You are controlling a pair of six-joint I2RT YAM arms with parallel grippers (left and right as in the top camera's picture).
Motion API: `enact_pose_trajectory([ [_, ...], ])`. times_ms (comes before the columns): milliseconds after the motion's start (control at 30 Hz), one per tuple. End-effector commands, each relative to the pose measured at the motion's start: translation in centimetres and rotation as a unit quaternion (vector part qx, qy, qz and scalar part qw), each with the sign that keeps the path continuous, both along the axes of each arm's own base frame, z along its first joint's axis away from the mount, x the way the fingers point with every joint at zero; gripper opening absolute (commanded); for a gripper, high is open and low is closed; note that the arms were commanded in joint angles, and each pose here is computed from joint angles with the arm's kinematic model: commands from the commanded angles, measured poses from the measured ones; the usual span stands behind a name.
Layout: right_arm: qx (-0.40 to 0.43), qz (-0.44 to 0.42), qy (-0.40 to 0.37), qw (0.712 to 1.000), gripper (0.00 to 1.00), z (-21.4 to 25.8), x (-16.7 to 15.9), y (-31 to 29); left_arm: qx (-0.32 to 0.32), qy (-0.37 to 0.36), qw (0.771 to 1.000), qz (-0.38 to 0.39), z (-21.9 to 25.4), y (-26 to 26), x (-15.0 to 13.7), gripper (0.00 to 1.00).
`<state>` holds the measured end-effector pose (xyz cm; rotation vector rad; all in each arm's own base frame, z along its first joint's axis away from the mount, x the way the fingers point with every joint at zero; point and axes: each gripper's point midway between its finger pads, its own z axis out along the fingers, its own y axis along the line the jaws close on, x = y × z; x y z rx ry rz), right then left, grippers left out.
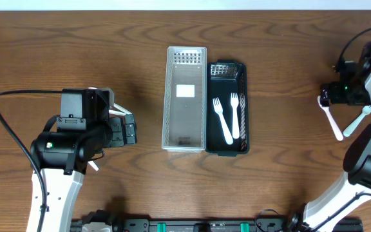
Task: Pack container
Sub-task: 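Move the right gripper to the white spoon and grasp it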
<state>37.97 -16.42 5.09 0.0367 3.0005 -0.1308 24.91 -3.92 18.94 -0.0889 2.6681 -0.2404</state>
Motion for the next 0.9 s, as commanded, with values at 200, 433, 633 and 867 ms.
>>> enact_pose_trajectory([
  [200,0.018,0.01,0.031,0.999,0.96,-3.7,-0.1,0.4,0.007,-0.008,1.0,-0.002,0.5,0.3,0.2,0.98],
  [433,0.038,0.016,0.051,0.998,0.95,-6.2,-0.2,1.3,0.007,-0.008,1.0,-0.002,0.5,0.3,0.2,0.98],
  [633,0.04,0.023,0.058,0.997,0.93,-7.3,0.0,1.9,0.007,-0.008,1.0,-0.002,0.5,0.3,0.2,0.98],
  [867,0.041,0.019,0.057,0.997,0.67,-7.3,0.1,2.0,0.007,-0.008,1.0,-0.002,0.5,0.3,0.2,0.98],
])
